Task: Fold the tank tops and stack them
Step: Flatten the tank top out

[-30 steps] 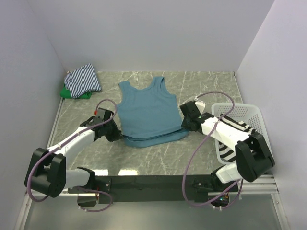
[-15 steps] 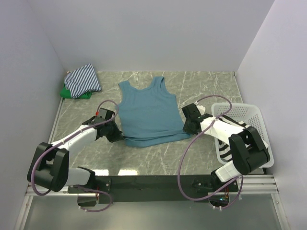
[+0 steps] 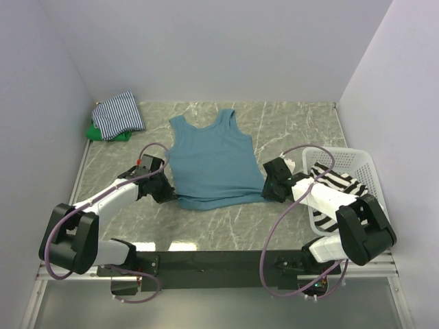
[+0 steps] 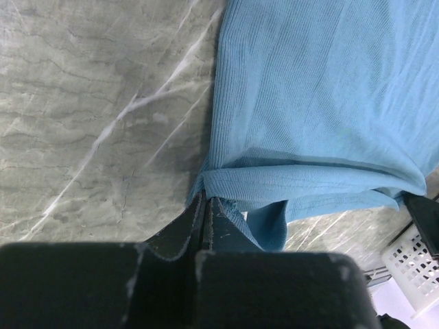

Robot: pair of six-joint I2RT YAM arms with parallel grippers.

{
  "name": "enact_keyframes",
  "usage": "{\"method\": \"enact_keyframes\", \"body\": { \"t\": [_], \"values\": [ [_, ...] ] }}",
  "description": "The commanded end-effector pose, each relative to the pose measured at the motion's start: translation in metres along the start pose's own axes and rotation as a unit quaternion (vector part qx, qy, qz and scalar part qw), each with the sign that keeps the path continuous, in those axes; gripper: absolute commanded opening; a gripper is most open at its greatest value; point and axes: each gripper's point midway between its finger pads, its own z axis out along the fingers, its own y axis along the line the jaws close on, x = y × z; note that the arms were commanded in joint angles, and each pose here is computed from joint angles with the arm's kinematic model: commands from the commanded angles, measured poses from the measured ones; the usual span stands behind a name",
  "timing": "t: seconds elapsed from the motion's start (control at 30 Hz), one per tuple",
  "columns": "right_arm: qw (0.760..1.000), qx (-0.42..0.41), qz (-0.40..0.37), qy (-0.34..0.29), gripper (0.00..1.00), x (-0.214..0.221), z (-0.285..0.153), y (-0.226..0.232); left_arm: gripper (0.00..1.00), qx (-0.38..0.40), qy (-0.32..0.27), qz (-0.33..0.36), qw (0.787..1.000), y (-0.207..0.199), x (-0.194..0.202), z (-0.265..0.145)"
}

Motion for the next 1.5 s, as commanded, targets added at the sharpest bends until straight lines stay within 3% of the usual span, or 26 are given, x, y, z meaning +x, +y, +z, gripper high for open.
{"method": "enact_keyframes", "body": {
  "t": [0.0,0.57,0.83,1.0,1.13,1.47],
  "values": [
    [1.000,-0.008,-0.001,-0.001,0.44,0.008,-0.002,0.000,0.01,0.019,-0.016,0.006,1.000,-0.012,-0.009,-0.009],
    [0.998,0.001,-0.064,0.014,0.54,0.032,-0.007,0.007,0.01,0.008,-0.020,-0.002,1.000,-0.005,-0.007,-0.015],
    [0.993,0.044,-0.080,0.071,0.54,0.055,0.003,-0.009,0.01,-0.009,-0.006,-0.018,1.000,0.009,0.007,-0.017],
    [0.993,0.044,-0.075,0.075,0.55,0.052,0.001,-0.011,0.01,-0.028,-0.009,-0.021,0.999,0.023,0.014,-0.020],
    [0.992,0.042,-0.074,0.091,0.55,0.056,-0.002,-0.014,0.01,-0.058,-0.014,-0.019,0.998,0.032,0.011,-0.018],
    [0.985,0.085,-0.075,0.133,0.55,0.047,0.009,-0.024,0.01,-0.039,-0.066,0.006,0.997,-0.006,-0.041,-0.006]
  ]
}}
